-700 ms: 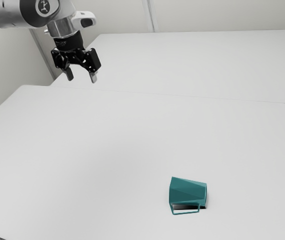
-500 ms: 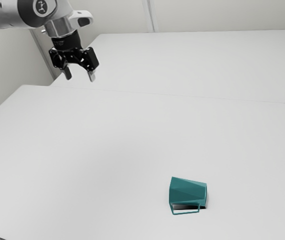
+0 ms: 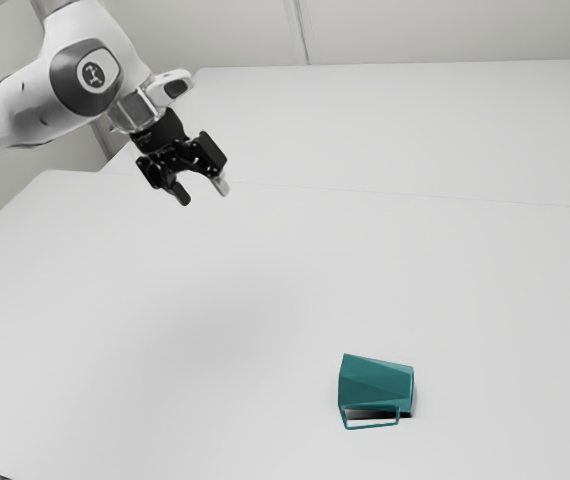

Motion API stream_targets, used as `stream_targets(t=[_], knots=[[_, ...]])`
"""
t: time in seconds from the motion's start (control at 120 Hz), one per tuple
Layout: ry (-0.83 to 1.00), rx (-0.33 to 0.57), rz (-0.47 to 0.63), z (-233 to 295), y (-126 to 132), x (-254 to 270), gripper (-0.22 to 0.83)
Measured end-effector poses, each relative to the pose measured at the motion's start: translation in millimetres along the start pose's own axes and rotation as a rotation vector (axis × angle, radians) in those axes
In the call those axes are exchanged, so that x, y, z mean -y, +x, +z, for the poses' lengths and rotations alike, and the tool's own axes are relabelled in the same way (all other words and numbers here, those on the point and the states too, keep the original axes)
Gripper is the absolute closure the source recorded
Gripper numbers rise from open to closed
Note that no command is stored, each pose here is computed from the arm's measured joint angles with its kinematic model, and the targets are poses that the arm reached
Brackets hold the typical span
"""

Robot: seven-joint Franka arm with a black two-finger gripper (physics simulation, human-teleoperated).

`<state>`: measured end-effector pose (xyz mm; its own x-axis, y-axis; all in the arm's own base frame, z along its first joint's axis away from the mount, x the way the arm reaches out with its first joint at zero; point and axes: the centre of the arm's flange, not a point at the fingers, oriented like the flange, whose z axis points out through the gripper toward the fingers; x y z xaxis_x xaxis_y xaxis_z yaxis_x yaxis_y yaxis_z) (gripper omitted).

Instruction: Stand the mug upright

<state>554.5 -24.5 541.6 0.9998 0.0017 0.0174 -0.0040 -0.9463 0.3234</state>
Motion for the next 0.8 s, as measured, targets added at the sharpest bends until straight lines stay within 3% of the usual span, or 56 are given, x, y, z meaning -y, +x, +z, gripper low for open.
stream_targets(t=[0.267,0.8], knots=[[-0.162,-0.010,0.102,63,-31,-40,0.02],[-0.448,-0.036,0.111,164,-83,-31,0.02]])
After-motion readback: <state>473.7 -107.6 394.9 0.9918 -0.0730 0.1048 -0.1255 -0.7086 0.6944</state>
